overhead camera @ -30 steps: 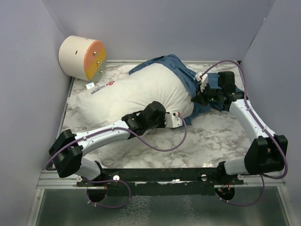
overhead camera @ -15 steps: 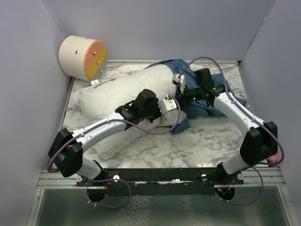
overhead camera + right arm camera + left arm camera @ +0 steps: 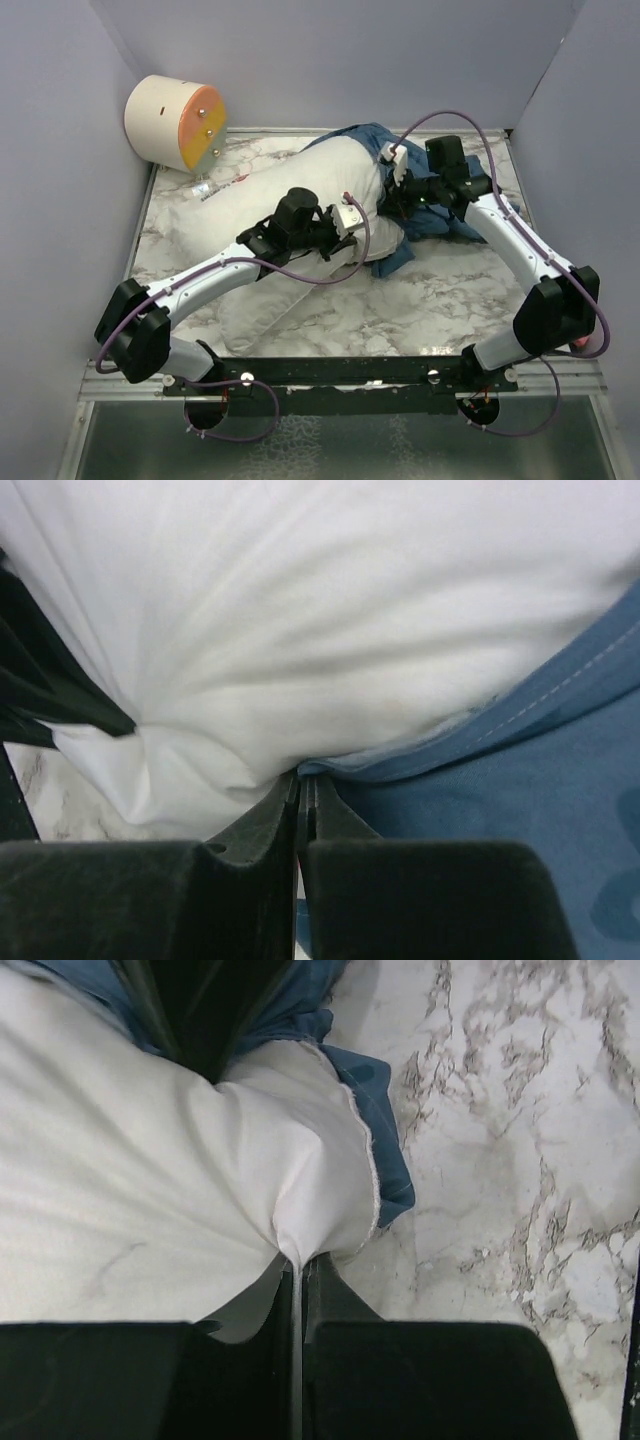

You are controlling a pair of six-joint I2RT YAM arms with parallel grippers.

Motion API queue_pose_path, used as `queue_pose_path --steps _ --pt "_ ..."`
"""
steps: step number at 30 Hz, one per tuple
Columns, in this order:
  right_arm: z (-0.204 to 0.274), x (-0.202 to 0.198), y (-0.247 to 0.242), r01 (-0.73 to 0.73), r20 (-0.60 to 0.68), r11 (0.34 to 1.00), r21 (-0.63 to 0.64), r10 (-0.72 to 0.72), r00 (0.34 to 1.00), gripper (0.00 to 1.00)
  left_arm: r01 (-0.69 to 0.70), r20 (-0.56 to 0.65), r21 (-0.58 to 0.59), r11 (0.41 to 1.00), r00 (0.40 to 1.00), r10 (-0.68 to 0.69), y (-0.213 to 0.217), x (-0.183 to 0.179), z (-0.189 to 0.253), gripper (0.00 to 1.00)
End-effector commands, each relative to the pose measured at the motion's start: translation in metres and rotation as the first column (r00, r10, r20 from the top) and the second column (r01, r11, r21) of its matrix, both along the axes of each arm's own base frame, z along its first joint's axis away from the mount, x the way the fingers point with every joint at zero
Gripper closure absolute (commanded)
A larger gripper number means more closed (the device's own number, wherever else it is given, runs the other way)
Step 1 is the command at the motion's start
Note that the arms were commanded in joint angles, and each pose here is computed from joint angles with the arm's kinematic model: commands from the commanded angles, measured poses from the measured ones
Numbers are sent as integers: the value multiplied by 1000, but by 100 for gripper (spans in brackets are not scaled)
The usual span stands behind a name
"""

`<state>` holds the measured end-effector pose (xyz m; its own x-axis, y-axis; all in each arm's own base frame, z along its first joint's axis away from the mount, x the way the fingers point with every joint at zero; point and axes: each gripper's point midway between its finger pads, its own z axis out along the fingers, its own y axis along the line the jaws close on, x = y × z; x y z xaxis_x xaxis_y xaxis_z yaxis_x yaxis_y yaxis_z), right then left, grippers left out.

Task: Put the pillow into the pillowcase
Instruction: Stuff the pillow into the pillowcase.

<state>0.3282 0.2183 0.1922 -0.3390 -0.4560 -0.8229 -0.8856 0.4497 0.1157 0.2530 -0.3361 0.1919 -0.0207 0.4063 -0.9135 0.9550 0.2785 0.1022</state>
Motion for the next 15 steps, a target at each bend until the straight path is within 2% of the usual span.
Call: queue_pose_path --steps 1,4,6,8,11,14,15 --pt "131 12 32 -154 272 972 176 102 957 99 176 4 -232 957 984 -180 -48 -18 70 100" --pt "166 -15 49 -324 264 904 280 252 931 99 124 -50 -203 971 989 -137 -56 0 64 100" --pt "160 -38 54 -404 217 851 336 348 912 99 81 -97 -192 978 990 -101 -57 14 52 100" --pt "127 -39 50 -352 145 878 324 322 936 99 30 -156 -215 976 986 -65 -53 30 40 100" --pt "45 -21 27 -170 11 971 166 170 985 99 -15 -252 -290 957 966 -61 -44 45 28 100" --pt "-12 -18 -5 -73 -81 996 53 77 994 98 -42 -328 -353 935 941 -82 -36 52 28 100" --pt "-19 -18 -16 -48 -85 998 47 52 995 93 -51 -346 -364 930 934 -84 -34 54 29 100"
